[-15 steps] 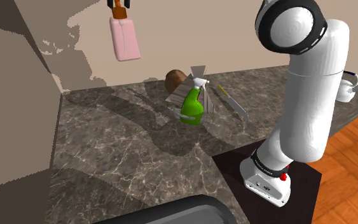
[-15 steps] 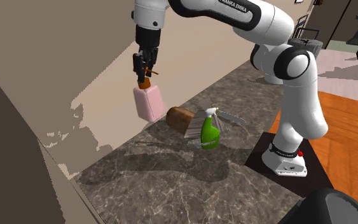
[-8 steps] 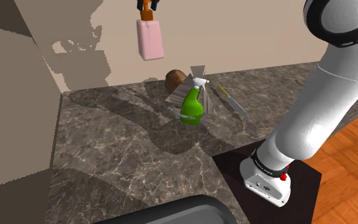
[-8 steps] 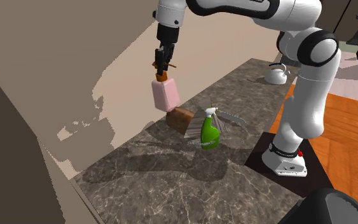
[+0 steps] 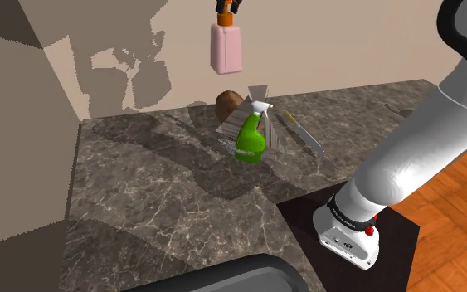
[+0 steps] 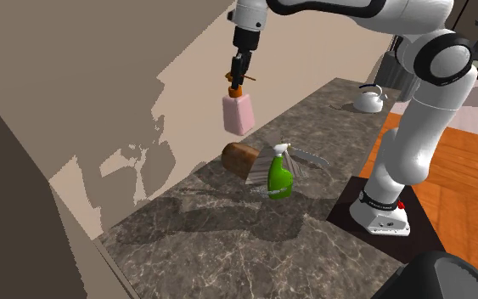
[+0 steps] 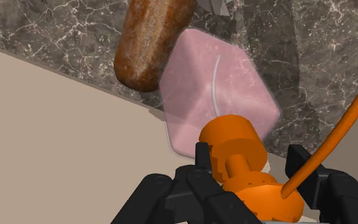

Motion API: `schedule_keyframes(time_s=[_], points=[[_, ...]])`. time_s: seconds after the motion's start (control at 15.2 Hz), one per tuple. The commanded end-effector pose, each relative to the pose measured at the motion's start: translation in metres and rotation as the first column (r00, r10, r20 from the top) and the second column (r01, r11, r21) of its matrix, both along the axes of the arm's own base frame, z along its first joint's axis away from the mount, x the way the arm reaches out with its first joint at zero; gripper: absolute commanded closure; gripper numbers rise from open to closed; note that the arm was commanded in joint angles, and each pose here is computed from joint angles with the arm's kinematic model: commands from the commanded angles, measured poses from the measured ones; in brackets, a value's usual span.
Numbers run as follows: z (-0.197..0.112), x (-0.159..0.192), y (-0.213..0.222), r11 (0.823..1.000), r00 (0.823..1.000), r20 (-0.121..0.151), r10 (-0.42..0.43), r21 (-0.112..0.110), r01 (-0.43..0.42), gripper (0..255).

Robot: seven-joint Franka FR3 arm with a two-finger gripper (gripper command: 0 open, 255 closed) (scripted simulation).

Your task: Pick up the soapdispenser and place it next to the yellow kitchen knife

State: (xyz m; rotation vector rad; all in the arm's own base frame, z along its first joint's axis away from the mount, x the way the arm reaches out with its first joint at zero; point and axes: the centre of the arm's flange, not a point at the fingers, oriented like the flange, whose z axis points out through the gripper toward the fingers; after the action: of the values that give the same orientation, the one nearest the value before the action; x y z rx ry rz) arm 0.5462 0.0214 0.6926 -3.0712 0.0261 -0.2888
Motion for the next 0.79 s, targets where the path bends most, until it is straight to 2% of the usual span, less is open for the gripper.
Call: schedule_keyframes(time_s=[0.0,0.73], points=[[0.0,-0.012,-0.025,1.0,1.0,0.0,0.001,0.001,-0.001,255],[0.001,-0.066,-0.16,1.0,1.0,0.0,0.001,0.001,-0.001,255]])
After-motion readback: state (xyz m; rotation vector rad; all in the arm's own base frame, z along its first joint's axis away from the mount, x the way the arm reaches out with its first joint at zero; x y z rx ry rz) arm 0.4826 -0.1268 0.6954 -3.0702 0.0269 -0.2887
